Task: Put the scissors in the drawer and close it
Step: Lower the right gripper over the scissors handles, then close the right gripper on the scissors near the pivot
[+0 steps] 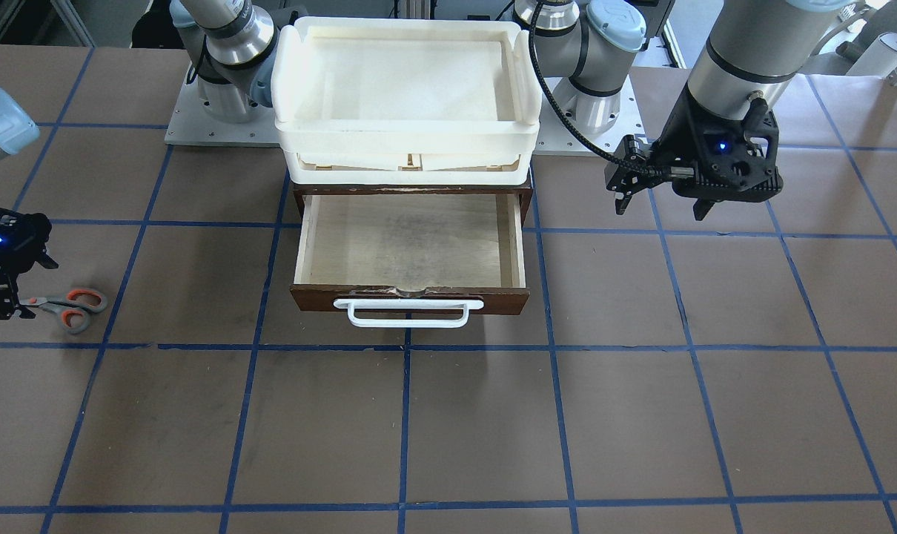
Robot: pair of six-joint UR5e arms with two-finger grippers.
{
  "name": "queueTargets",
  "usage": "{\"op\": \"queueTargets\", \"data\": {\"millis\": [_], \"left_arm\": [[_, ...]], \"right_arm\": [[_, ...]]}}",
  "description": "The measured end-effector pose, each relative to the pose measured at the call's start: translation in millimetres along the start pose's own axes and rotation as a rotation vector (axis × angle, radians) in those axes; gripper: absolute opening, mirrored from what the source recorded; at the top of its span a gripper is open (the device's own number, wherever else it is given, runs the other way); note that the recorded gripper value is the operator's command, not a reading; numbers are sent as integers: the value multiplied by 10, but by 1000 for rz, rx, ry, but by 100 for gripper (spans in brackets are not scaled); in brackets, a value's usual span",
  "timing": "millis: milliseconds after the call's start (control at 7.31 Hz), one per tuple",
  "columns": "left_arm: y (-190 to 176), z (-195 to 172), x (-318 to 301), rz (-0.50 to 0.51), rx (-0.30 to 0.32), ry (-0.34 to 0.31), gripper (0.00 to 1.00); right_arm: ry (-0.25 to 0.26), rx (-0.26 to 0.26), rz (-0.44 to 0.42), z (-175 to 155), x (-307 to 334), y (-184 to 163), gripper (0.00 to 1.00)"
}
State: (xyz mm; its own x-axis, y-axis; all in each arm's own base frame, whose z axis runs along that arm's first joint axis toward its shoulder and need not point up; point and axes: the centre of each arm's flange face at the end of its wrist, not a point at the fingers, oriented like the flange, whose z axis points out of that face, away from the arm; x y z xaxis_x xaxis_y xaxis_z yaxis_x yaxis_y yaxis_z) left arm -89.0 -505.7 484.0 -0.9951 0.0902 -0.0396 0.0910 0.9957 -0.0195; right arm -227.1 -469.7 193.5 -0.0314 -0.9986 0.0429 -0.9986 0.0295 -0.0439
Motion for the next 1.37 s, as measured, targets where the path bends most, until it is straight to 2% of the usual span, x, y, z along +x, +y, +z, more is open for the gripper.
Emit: {"op": "queueTargets", "data": {"millis": [411, 684, 821, 958, 1095, 1232, 1368], "left_arm": [[-1, 8, 7, -2, -1, 4, 100], [-2, 8, 10, -2, -1, 4, 100], [-1, 10, 10, -1, -2, 3, 100], [0, 12, 9, 0, -3, 2, 100], [1, 13, 7, 1, -4, -1, 100], [2, 13, 4, 2, -4, -4, 100], [3, 12, 3, 2, -5, -5, 100]], "right_arm": [[-25, -17, -1, 110, -19, 36, 99], [-34, -15, -1, 188, -25, 43, 93], [-33, -19, -1, 220, -20, 53, 84], [-34, -22, -1, 241, -19, 59, 67], [-35, -23, -3, 251, -19, 62, 65], [-35, -23, -7, 255, -18, 64, 55], [-33, -25, -13, 251, -13, 67, 40]]}}
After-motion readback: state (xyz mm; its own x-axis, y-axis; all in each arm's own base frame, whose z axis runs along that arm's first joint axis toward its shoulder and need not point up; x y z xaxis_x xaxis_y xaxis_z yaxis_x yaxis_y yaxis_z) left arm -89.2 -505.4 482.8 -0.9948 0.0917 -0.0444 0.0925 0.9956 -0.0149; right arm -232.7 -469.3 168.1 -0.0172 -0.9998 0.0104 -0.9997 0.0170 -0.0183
